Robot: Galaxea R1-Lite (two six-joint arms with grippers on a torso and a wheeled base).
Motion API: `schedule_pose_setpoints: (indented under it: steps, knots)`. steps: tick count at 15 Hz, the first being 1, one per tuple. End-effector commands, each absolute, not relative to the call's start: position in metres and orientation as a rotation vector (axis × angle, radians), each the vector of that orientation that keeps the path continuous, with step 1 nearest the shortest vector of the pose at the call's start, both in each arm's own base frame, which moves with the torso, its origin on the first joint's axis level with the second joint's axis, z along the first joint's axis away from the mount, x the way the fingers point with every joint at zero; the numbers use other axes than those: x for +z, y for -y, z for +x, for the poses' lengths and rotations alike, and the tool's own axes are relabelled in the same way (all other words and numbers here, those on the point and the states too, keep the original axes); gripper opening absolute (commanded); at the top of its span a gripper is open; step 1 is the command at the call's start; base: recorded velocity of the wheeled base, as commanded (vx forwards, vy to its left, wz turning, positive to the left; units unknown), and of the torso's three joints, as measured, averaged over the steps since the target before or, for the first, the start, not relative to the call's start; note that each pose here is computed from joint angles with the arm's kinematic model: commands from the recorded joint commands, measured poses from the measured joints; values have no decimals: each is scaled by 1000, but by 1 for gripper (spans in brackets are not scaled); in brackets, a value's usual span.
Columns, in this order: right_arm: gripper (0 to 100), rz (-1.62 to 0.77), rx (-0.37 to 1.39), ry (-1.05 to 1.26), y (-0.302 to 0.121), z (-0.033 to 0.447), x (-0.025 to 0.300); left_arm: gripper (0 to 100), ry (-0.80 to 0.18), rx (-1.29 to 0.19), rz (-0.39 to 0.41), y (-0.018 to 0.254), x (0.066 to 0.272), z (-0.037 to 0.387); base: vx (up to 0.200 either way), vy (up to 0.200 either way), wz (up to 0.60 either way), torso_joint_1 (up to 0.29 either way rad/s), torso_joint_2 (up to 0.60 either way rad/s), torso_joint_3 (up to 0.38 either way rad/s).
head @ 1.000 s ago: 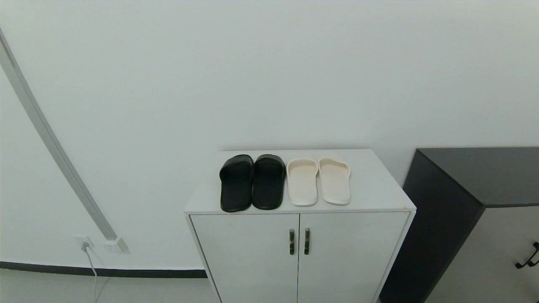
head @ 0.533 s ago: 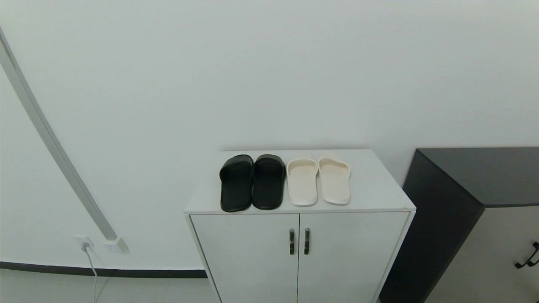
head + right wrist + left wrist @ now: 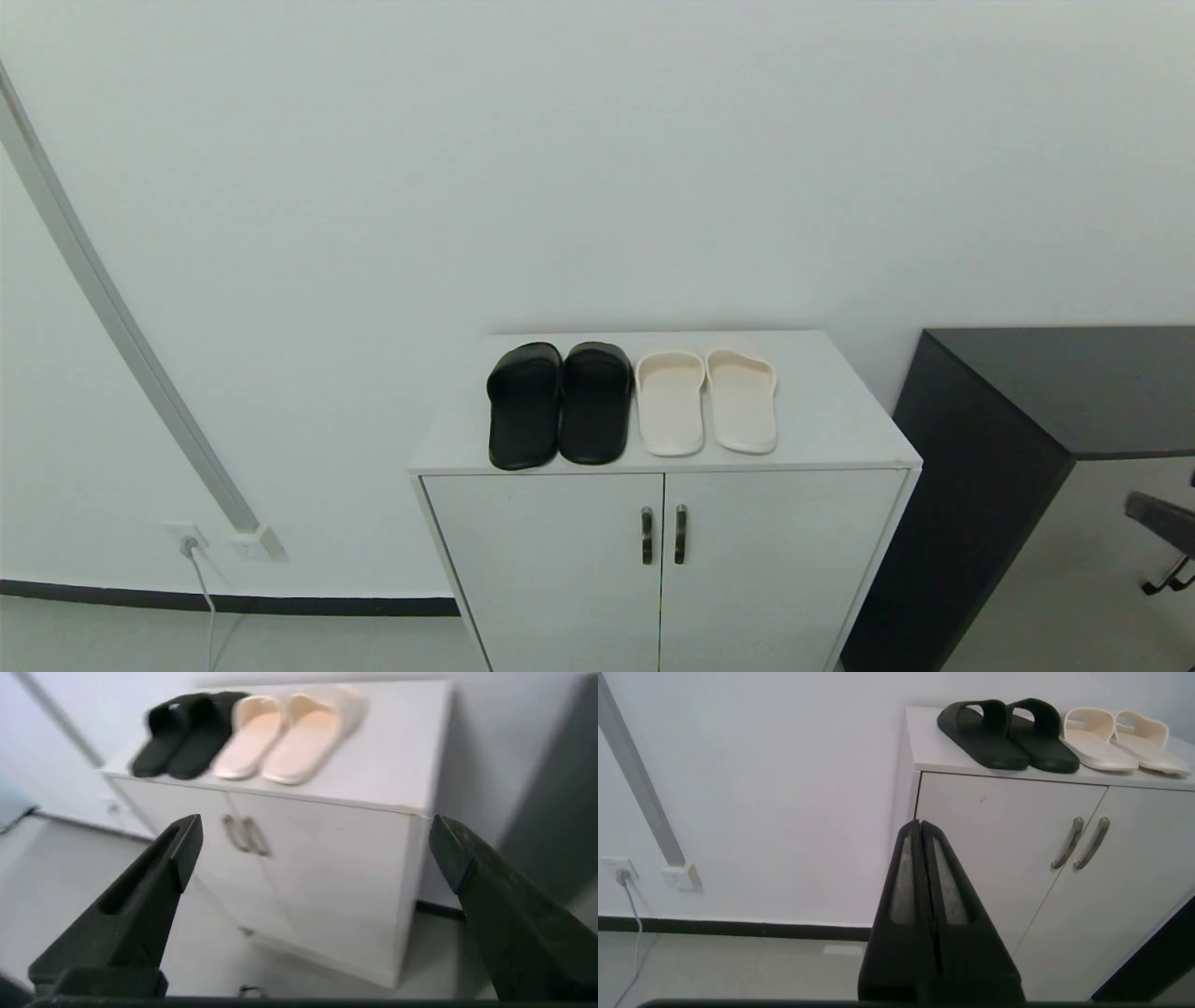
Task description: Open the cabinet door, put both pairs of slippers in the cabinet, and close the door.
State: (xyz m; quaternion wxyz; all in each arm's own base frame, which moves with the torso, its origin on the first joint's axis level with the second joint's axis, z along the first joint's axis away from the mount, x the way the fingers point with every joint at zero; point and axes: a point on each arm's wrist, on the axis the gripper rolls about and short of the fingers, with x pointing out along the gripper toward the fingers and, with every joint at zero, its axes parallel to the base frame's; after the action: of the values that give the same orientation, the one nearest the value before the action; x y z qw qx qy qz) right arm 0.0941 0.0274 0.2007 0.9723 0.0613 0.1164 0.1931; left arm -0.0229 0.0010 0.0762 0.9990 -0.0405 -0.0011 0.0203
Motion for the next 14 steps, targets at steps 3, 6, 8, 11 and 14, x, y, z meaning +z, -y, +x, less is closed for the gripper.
schedule_pose_setpoints:
  steps: [3,6,8,11,14]
  knots:
    - [100,137,475,-332,-92,151,220,0,0,41,-81,-1,76,-23,0,0,0,0,0,0]
    - [100,142,468,-330,-135,176,220,0,2,41,-87,-1,76,-23,0,0,0,0,0,0]
    - [100,132,419,-337,-156,197,214,0,2,41,-89,-1,76,-23,0,0,0,0,0,0]
    - [100,142,269,-337,-189,240,207,0,2,41,-89,-1,76,-23,0,0,0,0,0,0]
    - [100,128,177,-320,-218,278,196,0,2,41,-89,-1,76,-23,0,0,0,0,0,0]
